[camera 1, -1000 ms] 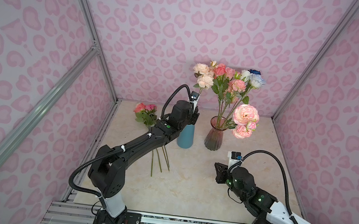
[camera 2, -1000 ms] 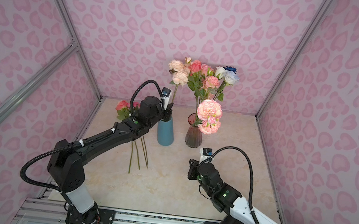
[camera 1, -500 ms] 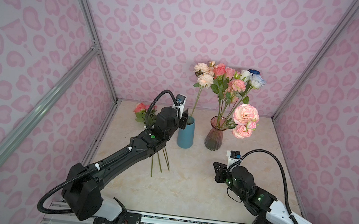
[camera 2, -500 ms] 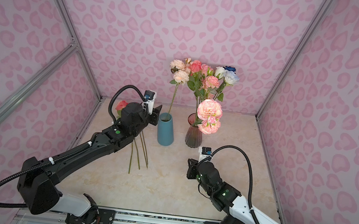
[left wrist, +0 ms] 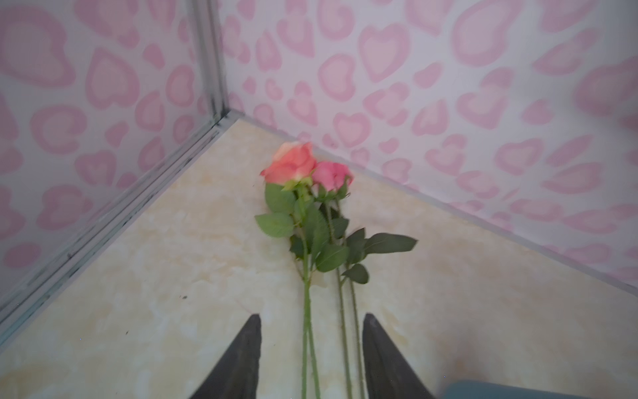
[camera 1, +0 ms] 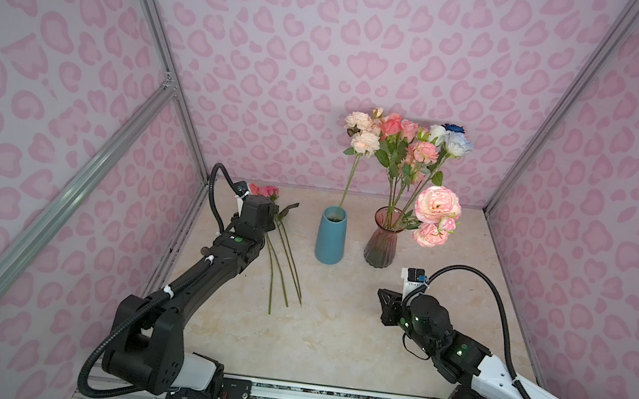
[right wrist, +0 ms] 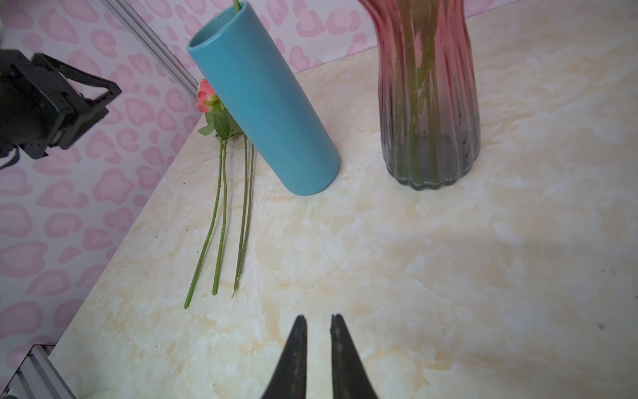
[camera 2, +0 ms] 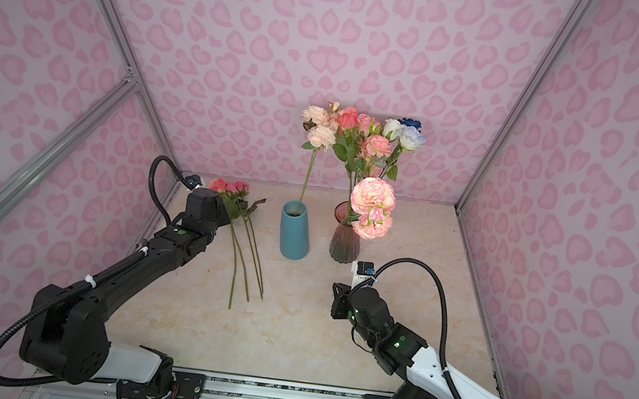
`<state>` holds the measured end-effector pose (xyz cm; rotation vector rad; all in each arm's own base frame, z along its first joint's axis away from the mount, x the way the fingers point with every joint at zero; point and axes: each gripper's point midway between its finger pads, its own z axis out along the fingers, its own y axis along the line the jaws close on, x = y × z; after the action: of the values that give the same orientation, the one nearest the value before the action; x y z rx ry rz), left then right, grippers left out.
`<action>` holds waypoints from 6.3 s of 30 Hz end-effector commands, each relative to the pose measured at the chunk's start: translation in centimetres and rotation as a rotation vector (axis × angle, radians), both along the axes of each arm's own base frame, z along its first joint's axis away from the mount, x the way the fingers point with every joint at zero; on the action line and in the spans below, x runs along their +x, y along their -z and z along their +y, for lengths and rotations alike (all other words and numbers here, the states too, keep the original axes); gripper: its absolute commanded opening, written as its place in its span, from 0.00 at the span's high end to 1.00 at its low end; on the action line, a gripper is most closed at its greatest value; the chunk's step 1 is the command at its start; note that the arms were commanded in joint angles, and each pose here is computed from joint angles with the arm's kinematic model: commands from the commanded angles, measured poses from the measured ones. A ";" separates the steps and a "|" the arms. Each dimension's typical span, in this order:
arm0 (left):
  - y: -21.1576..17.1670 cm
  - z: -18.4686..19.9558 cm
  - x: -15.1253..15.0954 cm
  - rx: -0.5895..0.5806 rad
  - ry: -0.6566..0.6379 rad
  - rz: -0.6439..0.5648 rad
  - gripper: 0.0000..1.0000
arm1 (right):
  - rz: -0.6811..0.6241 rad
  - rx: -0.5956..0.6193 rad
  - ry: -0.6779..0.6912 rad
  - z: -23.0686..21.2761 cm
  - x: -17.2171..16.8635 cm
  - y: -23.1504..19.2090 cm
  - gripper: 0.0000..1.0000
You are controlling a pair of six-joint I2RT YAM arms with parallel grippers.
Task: Arrange the flowers into the vase
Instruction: 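Move the left gripper back to the pink rose pile, then grasp a pink rose stem in the pile and lift it with the left gripper, then lift the pink rose high and carry it over the teal vase, then lower the pink rose stem into the teal vase and open the left gripper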
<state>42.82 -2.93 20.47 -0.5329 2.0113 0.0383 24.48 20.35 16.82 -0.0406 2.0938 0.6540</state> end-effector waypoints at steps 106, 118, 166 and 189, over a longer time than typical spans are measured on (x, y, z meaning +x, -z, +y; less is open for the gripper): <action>-35.4 -15.1 -1.1 -0.171 0.623 -1.013 0.97 | -0.232 0.003 -0.130 7.9 5.0 -2.8 0.52; -28.9 -21.4 2.1 -0.114 0.697 -0.877 0.97 | -0.230 -0.017 -0.084 6.2 4.7 -1.2 0.52; -10.3 -22.4 2.2 -0.029 0.683 -0.401 0.72 | -0.407 -0.098 0.064 3.1 3.0 -2.1 0.11; -8.2 -22.9 0.9 0.105 0.790 -0.200 0.44 | -0.399 -0.094 0.081 2.9 3.1 -2.1 0.12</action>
<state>43.30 -25.22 29.50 0.2827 1.8467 -0.3977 27.43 23.47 18.68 -0.1498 1.7362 0.4636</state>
